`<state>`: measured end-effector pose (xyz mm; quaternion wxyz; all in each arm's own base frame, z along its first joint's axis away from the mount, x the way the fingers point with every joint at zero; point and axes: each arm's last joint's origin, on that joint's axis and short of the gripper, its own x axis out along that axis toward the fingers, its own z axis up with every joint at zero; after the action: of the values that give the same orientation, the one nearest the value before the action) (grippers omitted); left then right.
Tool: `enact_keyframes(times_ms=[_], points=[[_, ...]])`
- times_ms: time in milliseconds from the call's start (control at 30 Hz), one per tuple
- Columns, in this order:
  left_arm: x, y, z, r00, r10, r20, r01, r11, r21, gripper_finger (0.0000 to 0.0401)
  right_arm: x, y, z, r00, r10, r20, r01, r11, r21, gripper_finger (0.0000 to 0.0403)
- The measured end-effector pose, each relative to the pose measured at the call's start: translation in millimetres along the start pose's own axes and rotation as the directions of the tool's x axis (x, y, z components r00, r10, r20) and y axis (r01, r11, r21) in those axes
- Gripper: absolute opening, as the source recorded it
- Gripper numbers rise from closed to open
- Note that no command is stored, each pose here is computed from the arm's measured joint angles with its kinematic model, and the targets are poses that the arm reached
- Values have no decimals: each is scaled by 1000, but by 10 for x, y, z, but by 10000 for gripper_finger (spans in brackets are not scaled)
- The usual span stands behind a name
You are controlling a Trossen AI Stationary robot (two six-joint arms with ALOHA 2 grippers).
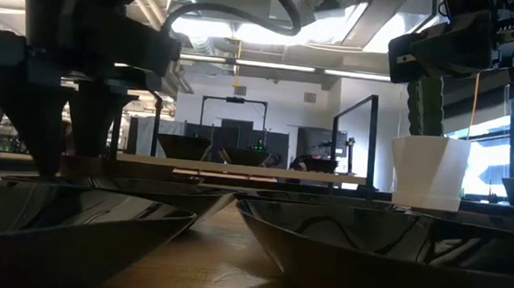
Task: Pick & Place Mini shaped plates
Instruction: Stack the top distorted square plate on the top of the distorted square plate on the shelf
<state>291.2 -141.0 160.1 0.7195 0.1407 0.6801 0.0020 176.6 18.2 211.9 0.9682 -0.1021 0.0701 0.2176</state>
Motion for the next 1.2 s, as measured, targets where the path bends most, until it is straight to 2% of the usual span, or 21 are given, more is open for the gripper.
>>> enact_keyframes(times_ms=[233, 533, 700, 933, 1067, 1200], points=[[0, 0, 0, 1000, 1, 0, -1, 1000, 0, 114, 0, 0, 0, 1000, 0, 0, 0, 1000, 1, 5], [0, -1, 3, 1000, -20, -3, 20, 1000, 7, 15, 0, 0, 1, 1000, 0, 1, 0, 1000, -8, 5], [-91, -21, 45, 999, -37, 5, 37, 999, 7, 4, 0, -1, 6, 1000, -1, 6, 2, 1000, -21, 5], [-605, -69, 189, 998, 29, 59, -29, 1000, 6, 3, 0, -1, 4, 1000, -1, 4, 1, 1000, 5, 5], [-984, -57, 212, 987, 130, 93, -131, 991, 7, 3, 0, 0, 1, 1000, 0, 1, 0, 1000, 7, 5], [-1309, 37, 213, 955, 265, 135, -259, 964, -57, 3, 0, 0, -2, 1000, 0, -2, 0, 1000, 8, 5]])
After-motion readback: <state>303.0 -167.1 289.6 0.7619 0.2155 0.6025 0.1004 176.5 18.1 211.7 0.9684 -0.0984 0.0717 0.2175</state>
